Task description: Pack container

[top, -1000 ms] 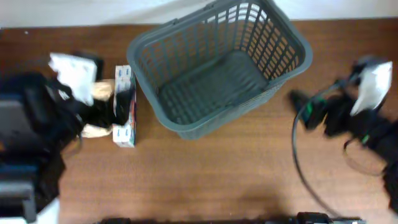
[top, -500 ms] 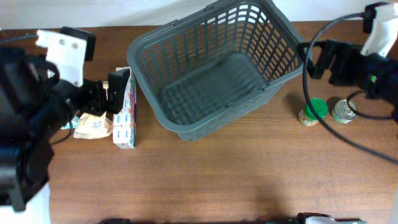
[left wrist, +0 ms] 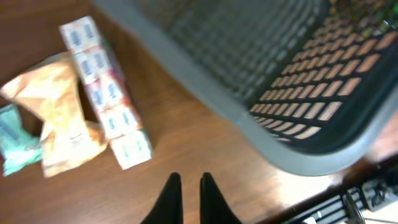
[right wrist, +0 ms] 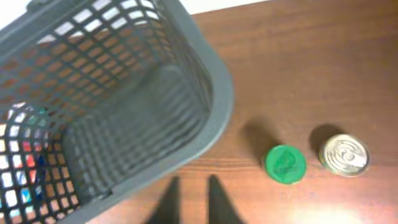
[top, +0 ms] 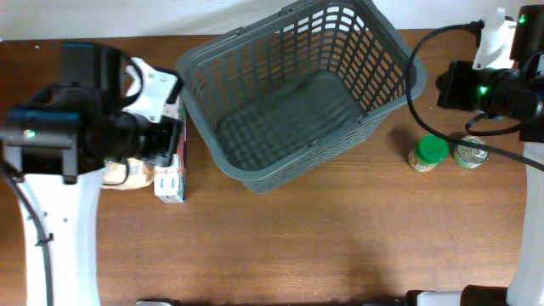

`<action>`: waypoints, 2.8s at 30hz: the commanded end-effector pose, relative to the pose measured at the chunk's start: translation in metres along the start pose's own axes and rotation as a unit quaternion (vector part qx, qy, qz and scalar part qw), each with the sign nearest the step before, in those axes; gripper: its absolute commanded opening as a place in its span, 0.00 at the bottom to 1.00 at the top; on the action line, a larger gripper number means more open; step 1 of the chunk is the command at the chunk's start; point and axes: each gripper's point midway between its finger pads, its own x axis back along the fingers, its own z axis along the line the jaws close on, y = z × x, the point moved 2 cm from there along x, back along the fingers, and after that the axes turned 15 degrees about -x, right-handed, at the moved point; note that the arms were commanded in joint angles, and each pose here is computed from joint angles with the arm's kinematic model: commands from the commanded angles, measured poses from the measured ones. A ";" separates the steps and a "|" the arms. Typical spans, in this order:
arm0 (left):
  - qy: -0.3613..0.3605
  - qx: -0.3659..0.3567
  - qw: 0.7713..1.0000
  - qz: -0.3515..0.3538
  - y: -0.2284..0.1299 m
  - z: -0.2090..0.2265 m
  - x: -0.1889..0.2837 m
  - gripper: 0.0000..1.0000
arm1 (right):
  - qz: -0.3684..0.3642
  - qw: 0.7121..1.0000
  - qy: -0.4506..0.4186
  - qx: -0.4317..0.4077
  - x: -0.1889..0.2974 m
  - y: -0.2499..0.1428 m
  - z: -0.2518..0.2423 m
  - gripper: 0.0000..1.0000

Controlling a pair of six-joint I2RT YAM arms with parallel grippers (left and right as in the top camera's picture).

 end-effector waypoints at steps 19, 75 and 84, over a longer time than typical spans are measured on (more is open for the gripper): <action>-0.120 -0.236 0.962 0.068 0.003 -0.149 -0.027 0.02 | 0.031 0.998 -0.022 0.041 -0.075 0.004 0.029 0.04; 0.053 -0.242 0.954 0.167 0.009 -0.074 -0.128 0.02 | 0.157 0.985 -0.063 0.030 -0.123 -0.050 0.003 0.04; 0.082 -0.188 0.968 0.145 0.018 -0.031 -0.129 0.02 | 0.159 0.986 -0.024 0.031 -0.125 -0.049 0.016 0.04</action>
